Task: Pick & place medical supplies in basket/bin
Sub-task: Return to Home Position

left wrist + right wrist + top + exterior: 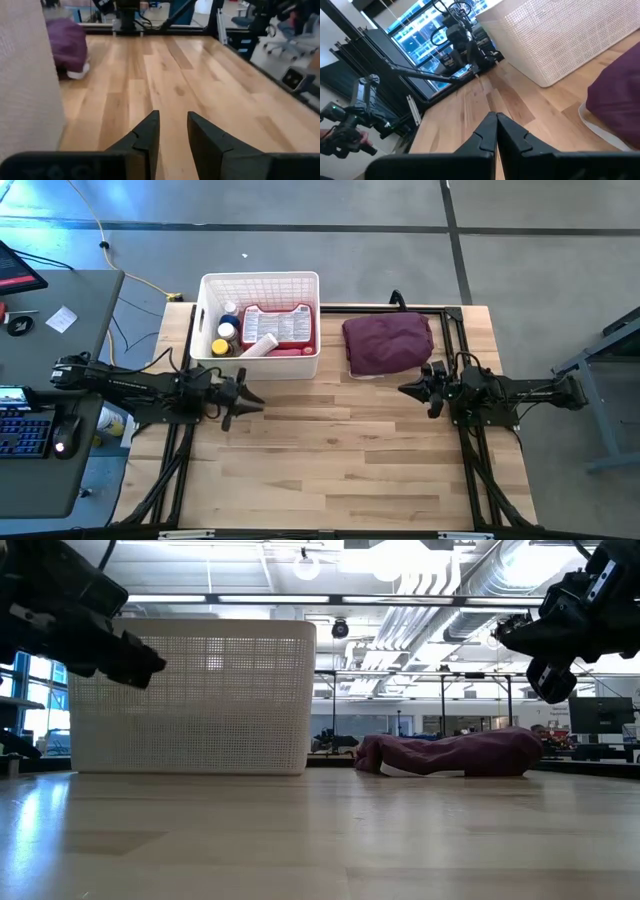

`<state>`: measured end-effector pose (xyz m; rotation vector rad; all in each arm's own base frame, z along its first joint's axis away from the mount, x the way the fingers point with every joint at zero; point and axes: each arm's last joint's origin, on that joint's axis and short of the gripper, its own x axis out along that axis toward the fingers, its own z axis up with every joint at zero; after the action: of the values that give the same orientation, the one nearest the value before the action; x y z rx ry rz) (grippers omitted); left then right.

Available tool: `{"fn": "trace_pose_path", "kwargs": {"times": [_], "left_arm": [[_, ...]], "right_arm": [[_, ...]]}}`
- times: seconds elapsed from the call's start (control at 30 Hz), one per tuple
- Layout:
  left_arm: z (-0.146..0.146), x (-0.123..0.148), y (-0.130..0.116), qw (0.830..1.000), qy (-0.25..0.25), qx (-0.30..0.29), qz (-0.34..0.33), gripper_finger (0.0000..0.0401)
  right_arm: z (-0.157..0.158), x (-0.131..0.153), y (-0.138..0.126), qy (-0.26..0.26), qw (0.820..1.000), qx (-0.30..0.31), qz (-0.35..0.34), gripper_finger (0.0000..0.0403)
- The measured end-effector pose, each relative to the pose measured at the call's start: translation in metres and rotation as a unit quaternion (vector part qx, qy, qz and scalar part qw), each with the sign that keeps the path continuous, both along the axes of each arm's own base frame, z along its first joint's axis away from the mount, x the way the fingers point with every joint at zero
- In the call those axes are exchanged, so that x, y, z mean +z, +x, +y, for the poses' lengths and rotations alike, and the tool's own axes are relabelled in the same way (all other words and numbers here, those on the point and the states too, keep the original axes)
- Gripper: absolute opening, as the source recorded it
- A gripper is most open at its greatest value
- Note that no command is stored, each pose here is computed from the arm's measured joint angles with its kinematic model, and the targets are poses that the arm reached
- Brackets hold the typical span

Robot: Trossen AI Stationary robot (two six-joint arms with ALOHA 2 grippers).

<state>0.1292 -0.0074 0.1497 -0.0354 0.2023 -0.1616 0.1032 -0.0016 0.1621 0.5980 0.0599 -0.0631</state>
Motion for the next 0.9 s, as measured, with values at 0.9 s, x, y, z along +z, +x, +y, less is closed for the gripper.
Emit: {"fn": "trace_pose_path", "kwargs": {"times": [0.9], "left_arm": [[0.0023, 0.0, 0.0002, 0.999, 0.004, 0.039, 0.0, 0.0129]], "right_arm": [[0.0, -0.0003, 0.0, -0.012, 1.0, 0.0, 0.001, 0.0]]}}
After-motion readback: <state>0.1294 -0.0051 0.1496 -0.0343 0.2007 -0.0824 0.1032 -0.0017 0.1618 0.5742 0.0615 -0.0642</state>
